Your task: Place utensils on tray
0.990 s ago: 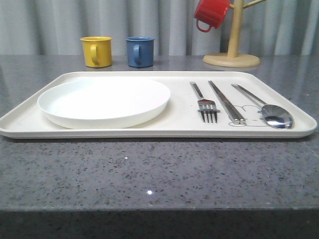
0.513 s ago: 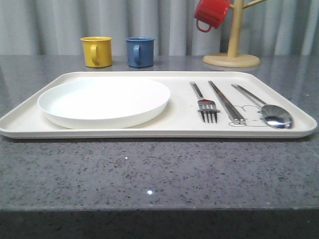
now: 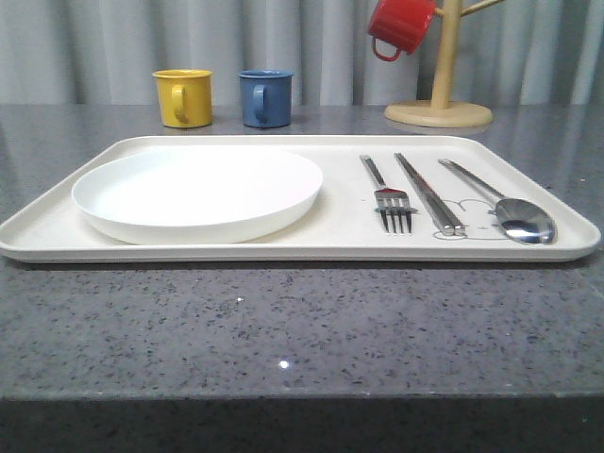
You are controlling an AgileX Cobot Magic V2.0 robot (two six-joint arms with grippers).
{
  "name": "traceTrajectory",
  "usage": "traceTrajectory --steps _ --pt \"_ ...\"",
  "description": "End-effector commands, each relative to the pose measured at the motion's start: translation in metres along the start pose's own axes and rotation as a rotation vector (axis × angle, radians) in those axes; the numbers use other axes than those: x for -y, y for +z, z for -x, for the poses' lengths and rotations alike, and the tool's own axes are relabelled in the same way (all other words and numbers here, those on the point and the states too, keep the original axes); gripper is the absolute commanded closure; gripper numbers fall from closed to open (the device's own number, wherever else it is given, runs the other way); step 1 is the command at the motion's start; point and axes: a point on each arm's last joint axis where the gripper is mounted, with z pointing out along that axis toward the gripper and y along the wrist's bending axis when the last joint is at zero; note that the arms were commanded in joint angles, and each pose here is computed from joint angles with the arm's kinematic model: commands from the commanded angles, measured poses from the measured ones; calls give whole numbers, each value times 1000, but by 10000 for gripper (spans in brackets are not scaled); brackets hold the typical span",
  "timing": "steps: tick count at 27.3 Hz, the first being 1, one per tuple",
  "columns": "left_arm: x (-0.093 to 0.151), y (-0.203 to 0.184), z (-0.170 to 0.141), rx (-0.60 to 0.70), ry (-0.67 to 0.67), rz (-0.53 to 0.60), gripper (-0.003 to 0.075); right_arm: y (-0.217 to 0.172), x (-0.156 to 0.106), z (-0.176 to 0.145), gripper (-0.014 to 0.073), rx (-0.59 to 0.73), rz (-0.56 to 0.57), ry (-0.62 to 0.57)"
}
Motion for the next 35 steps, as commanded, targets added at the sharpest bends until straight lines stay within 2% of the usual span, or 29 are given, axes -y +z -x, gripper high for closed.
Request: traceTrajectory --steps 1,21,24,28,35 --pt "-1 -2 8 102 -13 12 738 -4 0 11 664 85 -6 -13" --pt "-1 -2 8 102 -13 12 738 -3 0 9 664 97 -6 -13" --pt "-1 -2 8 102 -13 12 738 -3 5 0 664 125 -56 0" --pt "-1 -2 8 102 -13 12 738 2 11 -15 664 227 -145 47" --pt "-1 -2 8 102 -13 12 738 18 19 -53 664 485 -313 100"
